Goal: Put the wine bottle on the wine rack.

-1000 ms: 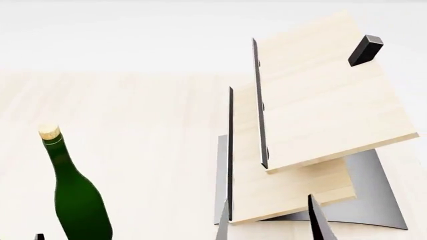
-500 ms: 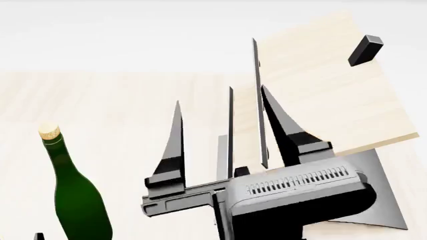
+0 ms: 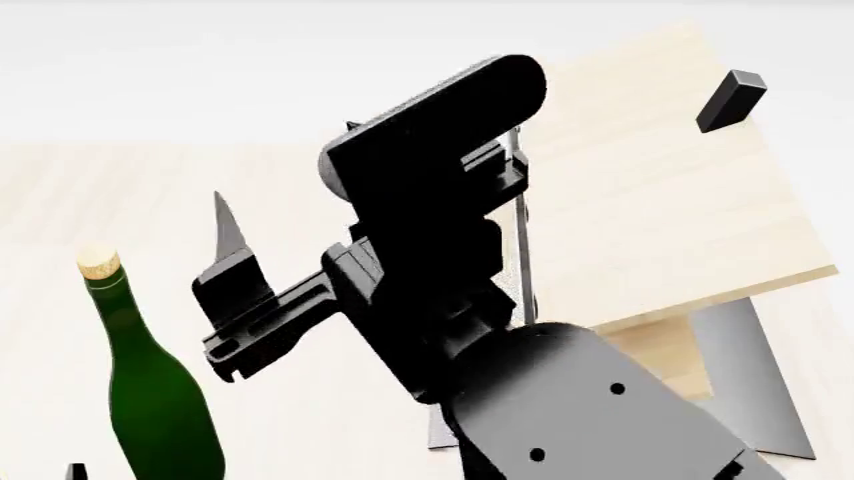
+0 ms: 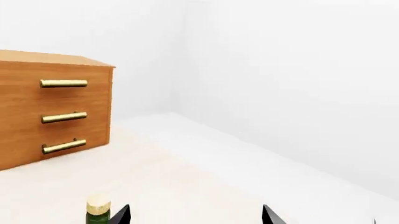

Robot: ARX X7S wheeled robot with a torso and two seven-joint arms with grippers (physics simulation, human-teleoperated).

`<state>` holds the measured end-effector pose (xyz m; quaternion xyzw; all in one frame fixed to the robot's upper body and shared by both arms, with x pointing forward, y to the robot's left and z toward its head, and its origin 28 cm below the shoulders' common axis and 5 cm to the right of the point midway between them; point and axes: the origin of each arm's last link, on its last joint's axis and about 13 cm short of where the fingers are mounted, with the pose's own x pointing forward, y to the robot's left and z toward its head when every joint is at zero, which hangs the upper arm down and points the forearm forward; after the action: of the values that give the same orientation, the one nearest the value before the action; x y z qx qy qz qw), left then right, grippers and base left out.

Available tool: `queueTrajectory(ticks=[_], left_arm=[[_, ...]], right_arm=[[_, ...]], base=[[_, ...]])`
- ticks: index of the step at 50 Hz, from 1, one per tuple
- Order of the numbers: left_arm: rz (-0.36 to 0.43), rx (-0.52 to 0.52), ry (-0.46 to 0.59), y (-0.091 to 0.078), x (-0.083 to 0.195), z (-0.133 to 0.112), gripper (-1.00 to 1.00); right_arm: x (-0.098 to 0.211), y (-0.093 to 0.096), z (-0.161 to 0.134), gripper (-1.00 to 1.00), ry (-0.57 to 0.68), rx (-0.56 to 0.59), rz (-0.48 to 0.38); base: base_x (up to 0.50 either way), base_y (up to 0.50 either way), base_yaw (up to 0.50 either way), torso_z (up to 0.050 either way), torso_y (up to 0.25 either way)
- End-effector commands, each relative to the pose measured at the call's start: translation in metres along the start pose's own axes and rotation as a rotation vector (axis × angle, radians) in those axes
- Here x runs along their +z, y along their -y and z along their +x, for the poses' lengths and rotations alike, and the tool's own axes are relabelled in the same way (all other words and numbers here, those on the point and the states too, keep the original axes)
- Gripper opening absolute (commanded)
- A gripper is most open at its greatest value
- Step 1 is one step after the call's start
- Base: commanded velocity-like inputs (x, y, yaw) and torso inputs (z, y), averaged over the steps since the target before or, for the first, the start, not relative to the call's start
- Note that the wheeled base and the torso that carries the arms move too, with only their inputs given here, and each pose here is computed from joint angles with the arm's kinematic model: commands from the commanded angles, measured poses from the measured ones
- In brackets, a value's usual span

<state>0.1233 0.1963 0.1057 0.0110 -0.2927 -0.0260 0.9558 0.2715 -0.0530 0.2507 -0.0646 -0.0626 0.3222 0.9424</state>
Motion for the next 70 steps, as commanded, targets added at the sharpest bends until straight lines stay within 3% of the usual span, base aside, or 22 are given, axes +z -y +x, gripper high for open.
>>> queueTrajectory(ticks=[1, 4, 5, 16, 23, 37, 48, 70], left_arm=[[0.001, -0.002, -0.003, 0.0, -0.002, 0.001, 1.0], [0.001, -0.002, -0.003, 0.0, -0.002, 0.001, 1.0], [0.001, -0.001, -0.003, 0.0, -0.002, 0.001, 1.0], [0.002, -0.001, -0.004, 0.0, -0.002, 0.001, 1.0], [0.002, 0.001, -0.003, 0.0, -0.002, 0.0, 1.0], [-0.002, 0.0, -0.003, 0.0, -0.002, 0.0, 1.0], [-0.004, -0.001, -0.004, 0.0, -0.002, 0.0, 1.0], [-0.008, -0.003, -0.004, 0.0, -0.002, 0.0, 1.0]], right_arm=[[0.02, 0.006, -0.002, 1.0, -0.169, 0.324, 0.176], [0.018, 0.008, 0.0, 1.0, -0.188, 0.351, 0.181], [0.018, 0.009, 0.001, 1.0, -0.205, 0.389, 0.222], [0.013, 0.0, 0.008, 1.0, -0.265, 0.488, 0.226], [0.003, 0.001, 0.017, 1.0, -0.257, 0.462, 0.188], [-0.014, 0.01, 0.043, 1.0, -0.229, 0.462, 0.231], [-0.018, -0.004, 0.049, 1.0, -0.224, 0.518, 0.284], [-0.051, -0.02, 0.073, 1.0, -0.164, 0.507, 0.225]], base=[[0.0, 0.0, 0.0, 0.0, 0.0], [0.0, 0.0, 0.0, 0.0, 0.0], [0.0, 0.0, 0.0, 0.0, 0.0], [0.0, 0.0, 0.0, 0.0, 0.0], [0.0, 0.0, 0.0, 0.0, 0.0], [0.0, 0.0, 0.0, 0.0, 0.0], [0.0, 0.0, 0.0, 0.0, 0.0], [0.0, 0.0, 0.0, 0.0, 0.0]])
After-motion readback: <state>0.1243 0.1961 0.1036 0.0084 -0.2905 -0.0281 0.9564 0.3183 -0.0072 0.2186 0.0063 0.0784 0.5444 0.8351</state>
